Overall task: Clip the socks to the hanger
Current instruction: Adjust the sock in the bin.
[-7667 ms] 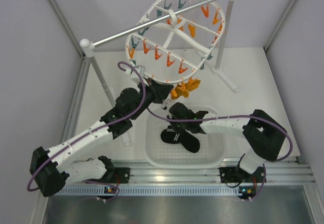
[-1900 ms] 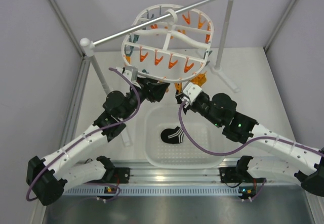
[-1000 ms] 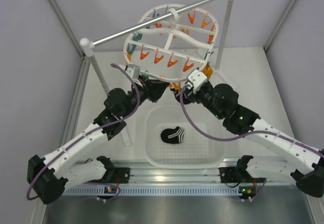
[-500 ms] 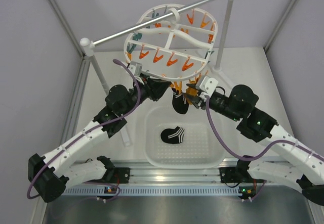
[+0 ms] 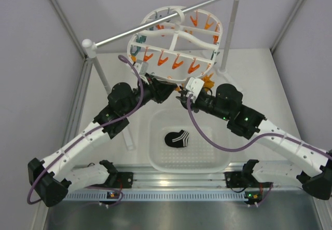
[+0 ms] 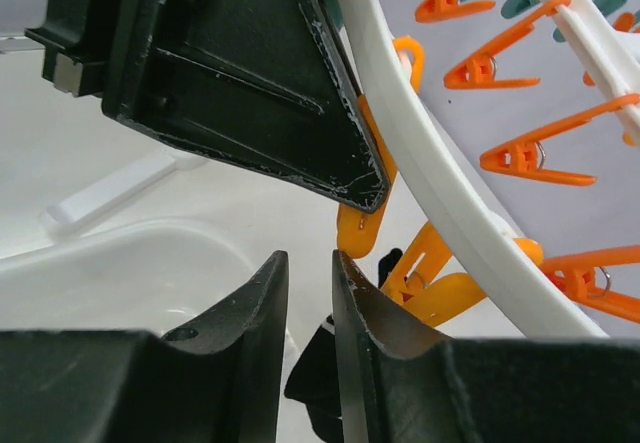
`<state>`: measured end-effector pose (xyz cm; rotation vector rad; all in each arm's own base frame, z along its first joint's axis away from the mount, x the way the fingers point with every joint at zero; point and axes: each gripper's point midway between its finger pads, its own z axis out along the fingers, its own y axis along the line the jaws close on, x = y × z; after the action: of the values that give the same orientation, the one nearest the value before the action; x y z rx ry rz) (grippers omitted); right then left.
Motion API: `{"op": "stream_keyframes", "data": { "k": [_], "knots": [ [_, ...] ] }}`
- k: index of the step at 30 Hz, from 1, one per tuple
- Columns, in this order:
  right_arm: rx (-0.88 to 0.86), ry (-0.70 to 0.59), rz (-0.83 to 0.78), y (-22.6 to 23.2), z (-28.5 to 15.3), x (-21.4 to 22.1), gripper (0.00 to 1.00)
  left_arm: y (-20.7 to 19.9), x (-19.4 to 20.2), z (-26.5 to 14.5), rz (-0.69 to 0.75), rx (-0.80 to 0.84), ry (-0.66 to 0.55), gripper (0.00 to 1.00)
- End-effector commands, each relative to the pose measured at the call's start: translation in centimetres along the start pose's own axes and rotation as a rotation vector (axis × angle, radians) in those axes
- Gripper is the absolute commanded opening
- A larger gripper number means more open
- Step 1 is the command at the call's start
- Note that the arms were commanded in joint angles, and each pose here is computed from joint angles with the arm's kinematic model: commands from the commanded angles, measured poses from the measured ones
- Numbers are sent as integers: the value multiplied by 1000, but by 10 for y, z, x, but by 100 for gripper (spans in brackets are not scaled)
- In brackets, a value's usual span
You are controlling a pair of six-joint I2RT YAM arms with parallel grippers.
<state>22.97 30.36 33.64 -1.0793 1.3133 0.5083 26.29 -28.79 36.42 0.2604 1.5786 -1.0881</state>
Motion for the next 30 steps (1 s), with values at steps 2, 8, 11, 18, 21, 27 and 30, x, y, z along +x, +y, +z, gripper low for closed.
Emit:
{"op": "stream_keyframes", "data": {
  "k": [2,8,11,18,21,27,30],
  "knots": [
    [132,-87,-10,-25,1,-25,25,-15,-17,-2,-24,40,-17,0],
    [198,-74,-10,-36,1,-22,33,-15,-15,-2,-28,39,-5,0],
    [191,-74,-5,-36,5,-22,36,-17,-16,-2,-34,44,-5,0],
    [158,-94,-7,-30,11,-25,38,-19,-15,-2,-54,52,2,0],
    [157,-91,-10,-31,15,-24,38,-19,-13,-3,-55,53,6,0],
    [155,-90,7,-32,24,-26,33,-23,-10,-6,-74,76,11,0],
    [158,-100,11,-33,25,-29,13,-21,-7,-5,-77,71,16,0]
  ]
}}
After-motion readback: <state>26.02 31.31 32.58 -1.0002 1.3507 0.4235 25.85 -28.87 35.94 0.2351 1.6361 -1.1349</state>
